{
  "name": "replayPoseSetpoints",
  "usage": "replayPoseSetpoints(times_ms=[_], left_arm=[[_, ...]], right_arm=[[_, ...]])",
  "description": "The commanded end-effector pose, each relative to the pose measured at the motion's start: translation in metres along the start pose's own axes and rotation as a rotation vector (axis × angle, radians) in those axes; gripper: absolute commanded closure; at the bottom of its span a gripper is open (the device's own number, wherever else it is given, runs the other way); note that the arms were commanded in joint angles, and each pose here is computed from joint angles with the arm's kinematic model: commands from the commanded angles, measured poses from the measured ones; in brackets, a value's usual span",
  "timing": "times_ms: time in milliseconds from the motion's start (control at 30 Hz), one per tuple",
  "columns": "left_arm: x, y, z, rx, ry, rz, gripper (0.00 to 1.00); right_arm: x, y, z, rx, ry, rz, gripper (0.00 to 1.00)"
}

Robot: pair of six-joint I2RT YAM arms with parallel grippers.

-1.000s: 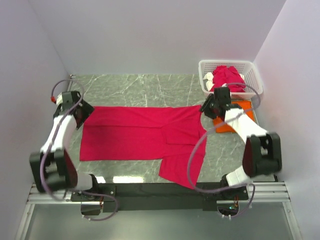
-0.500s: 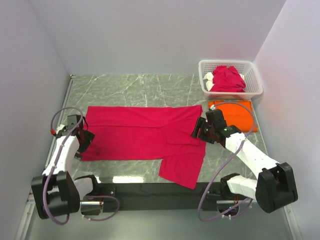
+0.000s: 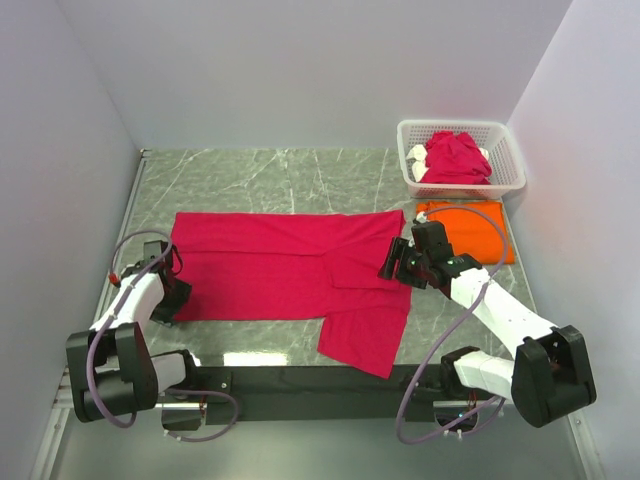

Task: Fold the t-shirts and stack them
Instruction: Fold the tshirt

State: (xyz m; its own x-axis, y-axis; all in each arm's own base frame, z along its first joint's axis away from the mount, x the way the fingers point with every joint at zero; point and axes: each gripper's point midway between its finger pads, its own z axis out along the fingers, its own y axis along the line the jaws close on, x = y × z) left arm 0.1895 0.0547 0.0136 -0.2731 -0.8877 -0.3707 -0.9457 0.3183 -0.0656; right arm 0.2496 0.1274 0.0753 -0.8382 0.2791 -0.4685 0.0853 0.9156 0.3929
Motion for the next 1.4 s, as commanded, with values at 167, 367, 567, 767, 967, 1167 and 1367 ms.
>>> replayPoseSetpoints(times_ms=[167, 367, 567, 767, 967, 1167, 1367], left_arm=[[-0.001, -0.009, 0.007, 0.022, 0.001, -0.015, 0.56], [-0.002, -0.016, -0.003, 0.055, 0.018, 0.010, 0.85], [-0.001, -0.022, -0.008, 0.107, 0.021, 0.018, 0.99], [0.000, -0.027, -0.009, 0.143, 0.023, 0.027, 0.99], [-0.003, -0.027, -0.012, 0.152, 0.008, 0.018, 0.99], [-0.007, -0.027, -0.015, 0.156, -0.013, 0.002, 0.99], [-0.012, -0.024, -0.017, 0.132, -0.029, -0.010, 0.99]], right_arm=[[0.000, -0.004, -0.005, 0.014, -0.018, -0.016, 0.32], [0.024, -0.029, -0.010, 0.132, 0.038, 0.057, 0.39], [0.034, -0.051, -0.017, 0.221, 0.027, 0.113, 0.39], [0.036, -0.064, -0.008, 0.237, 0.039, 0.189, 0.44], [0.051, -0.069, 0.002, 0.241, 0.101, 0.240, 0.47], [0.070, -0.072, 0.008, 0.239, 0.178, 0.253, 0.49], [0.078, -0.074, 0.009, 0.235, 0.189, 0.261, 0.56]])
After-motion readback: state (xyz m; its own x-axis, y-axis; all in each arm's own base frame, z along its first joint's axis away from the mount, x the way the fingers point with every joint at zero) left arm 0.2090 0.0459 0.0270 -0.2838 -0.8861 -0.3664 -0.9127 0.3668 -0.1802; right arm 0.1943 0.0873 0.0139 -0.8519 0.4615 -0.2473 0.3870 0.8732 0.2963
